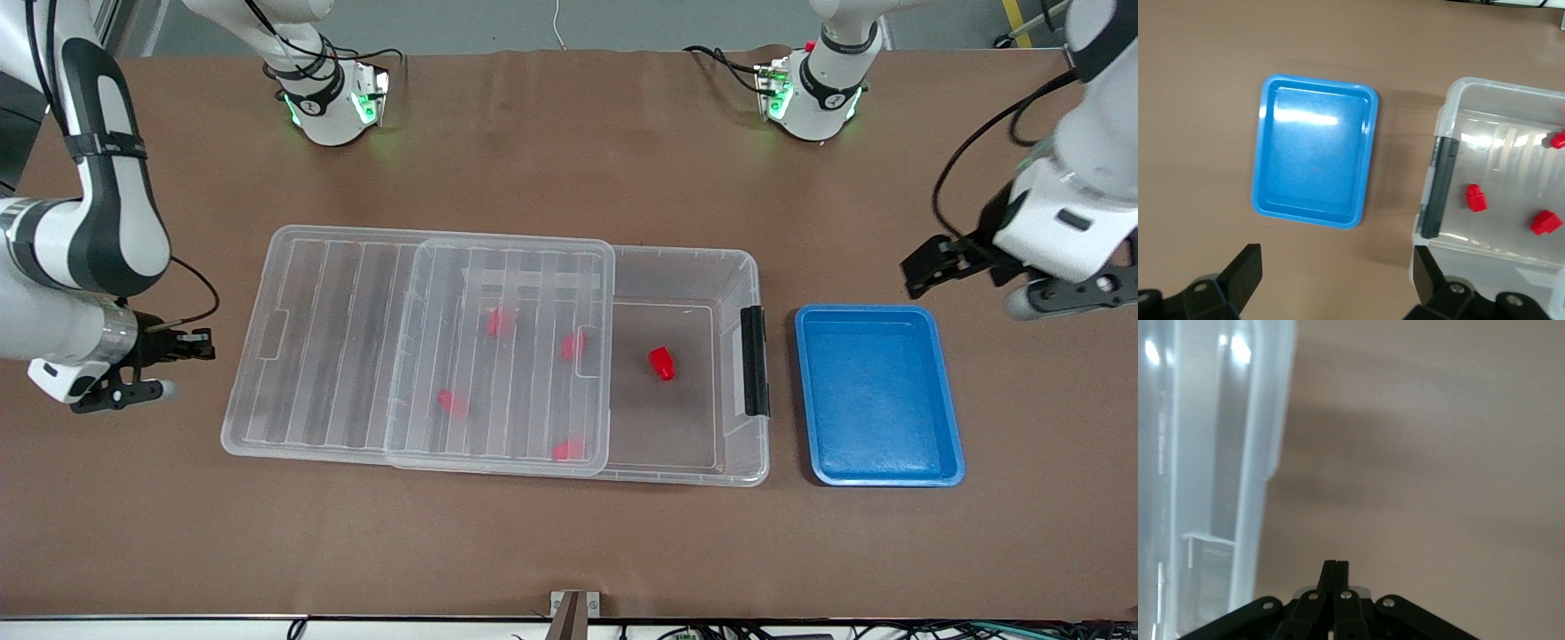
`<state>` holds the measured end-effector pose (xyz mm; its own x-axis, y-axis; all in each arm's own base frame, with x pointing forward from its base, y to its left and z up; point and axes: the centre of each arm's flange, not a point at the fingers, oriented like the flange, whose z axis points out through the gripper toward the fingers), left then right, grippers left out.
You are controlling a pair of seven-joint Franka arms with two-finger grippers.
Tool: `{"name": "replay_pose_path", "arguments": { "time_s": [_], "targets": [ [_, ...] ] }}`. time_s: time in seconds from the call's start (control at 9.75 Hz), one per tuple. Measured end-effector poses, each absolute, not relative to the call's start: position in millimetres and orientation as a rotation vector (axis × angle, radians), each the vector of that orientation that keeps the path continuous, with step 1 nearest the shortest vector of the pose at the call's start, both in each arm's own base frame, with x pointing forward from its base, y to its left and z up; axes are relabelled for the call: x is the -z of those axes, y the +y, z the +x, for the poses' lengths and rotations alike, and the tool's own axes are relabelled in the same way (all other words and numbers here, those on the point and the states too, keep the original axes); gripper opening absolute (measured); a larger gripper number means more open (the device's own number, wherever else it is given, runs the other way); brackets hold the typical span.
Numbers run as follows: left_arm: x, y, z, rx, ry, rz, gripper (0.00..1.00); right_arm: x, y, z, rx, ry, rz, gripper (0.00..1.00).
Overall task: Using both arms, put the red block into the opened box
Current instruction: 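Push the lid back over the box with the right gripper while the left gripper withdraws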
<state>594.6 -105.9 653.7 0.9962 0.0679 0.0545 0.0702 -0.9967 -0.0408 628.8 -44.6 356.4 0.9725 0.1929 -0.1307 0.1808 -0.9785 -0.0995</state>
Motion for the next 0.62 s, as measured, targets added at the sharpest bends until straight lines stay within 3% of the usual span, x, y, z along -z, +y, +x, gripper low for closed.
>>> {"name": "replay_pose_path", "arguments": {
  "time_s": [0.31, 0.62],
  "targets": [
    [-670.8, -56.2, 574.2, -0.028, 0.014, -3.138, 1.00, -349.9, -7.9, 627.1, -0.215, -0.331, -2.973, 0.01],
    [-657.1, -64.8, 554.3, -0.117, 0.113, -3.122, 1.00, -350.3, 31.4, 626.6, -0.213, -0.324, -2.937, 0.01]
  ]
}}
